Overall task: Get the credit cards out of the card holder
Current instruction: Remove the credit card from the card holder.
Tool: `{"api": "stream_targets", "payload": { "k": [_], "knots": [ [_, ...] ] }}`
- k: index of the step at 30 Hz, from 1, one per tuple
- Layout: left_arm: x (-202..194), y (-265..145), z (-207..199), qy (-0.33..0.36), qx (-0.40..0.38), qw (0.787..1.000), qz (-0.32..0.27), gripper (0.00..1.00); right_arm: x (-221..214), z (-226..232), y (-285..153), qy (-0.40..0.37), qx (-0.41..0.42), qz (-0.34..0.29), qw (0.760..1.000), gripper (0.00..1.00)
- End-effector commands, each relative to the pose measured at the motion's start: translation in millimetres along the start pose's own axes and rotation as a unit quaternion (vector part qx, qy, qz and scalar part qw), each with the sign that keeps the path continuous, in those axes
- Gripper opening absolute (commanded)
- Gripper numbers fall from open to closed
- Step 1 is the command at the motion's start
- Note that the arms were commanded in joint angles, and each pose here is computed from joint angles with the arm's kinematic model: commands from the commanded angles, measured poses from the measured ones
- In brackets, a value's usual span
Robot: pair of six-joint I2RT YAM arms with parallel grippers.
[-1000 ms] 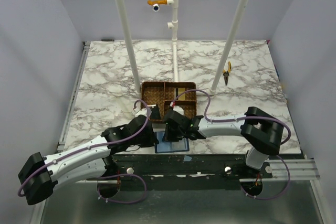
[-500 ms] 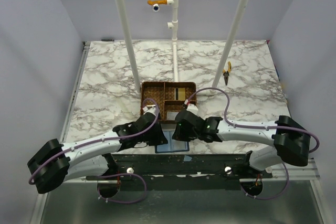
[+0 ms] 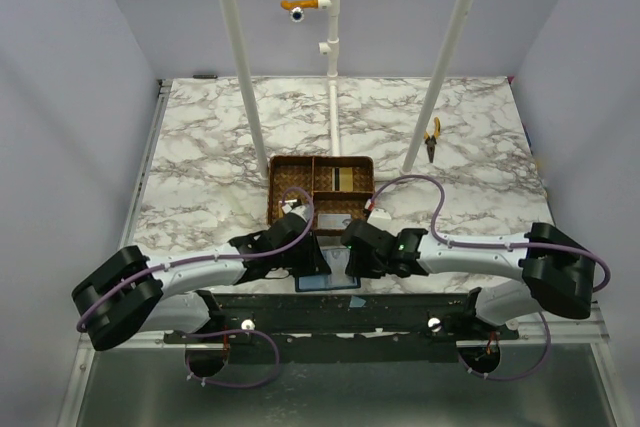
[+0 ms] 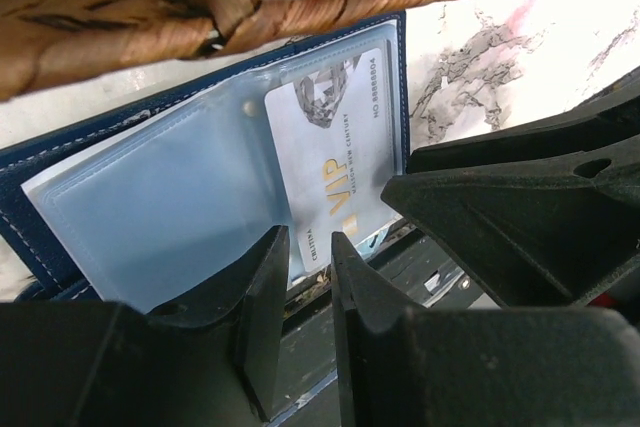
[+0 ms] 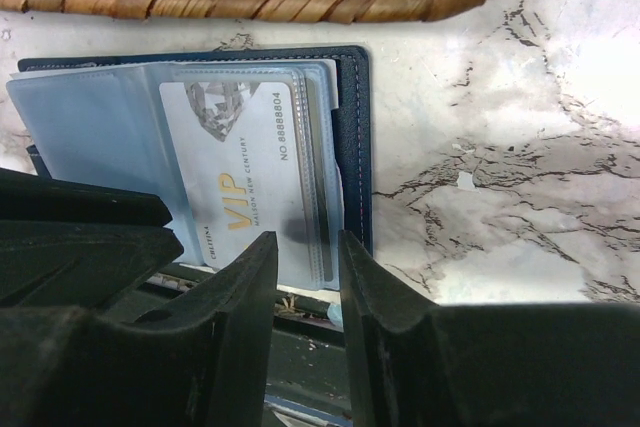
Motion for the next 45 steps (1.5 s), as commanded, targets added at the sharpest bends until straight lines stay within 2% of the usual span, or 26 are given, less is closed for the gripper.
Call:
{"api": "stream_targets", "payload": {
  "k": [1, 4, 10, 27, 34, 45],
  "knots": [
    [-0.9, 4.1, 3.3, -0.001, -0.006, 1.0, 0.006, 0.26, 5.6, -1.1, 2.5, -0.01, -0.024, -0.013, 1.0, 0.32],
    [-1.2, 6.2, 6.0, 0.0, -0.001, 1.0, 0.008, 0.26, 6.9, 0.7, 3.4, -0.012, -0.022, -0.015, 1.0, 0.27],
    [-2.4, 9.4, 6.8, -0.001, 0.0, 1.0, 0.015, 0.26, 7.5, 3.4, 8.1, -0.015, -0.02, -0.012, 1.0, 0.24],
    [-6.5, 13.3, 15.5, -0.018, 0.007, 0.999, 0.028, 0.26, -0.8, 6.5, 15.5, -0.022, -0.012, 0.009, 1.0, 0.01],
    [-6.1, 8.6, 39.6, -0.034, 0.036, 0.999, 0.013, 0.27, -3.9, 0.2, 16.4, -0.018, -0.026, 0.012, 0.999, 0.01],
    [-4.8, 12.0, 35.8, -0.035, 0.03, 0.999, 0.014, 0.29, -3.9, 5.8, 18.1, -0.027, -0.019, 0.018, 0.999, 0.01]
  ]
}}
Point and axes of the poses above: each gripper's point midway between its finger pads, its own y axis out along the fingers, its own z axis along the line the jaws close on, x = y × z, the point moved 4 cm from there along -y, back along the fingers, and after that the axes turned 15 degrees about -y, right-handed, at the moved point
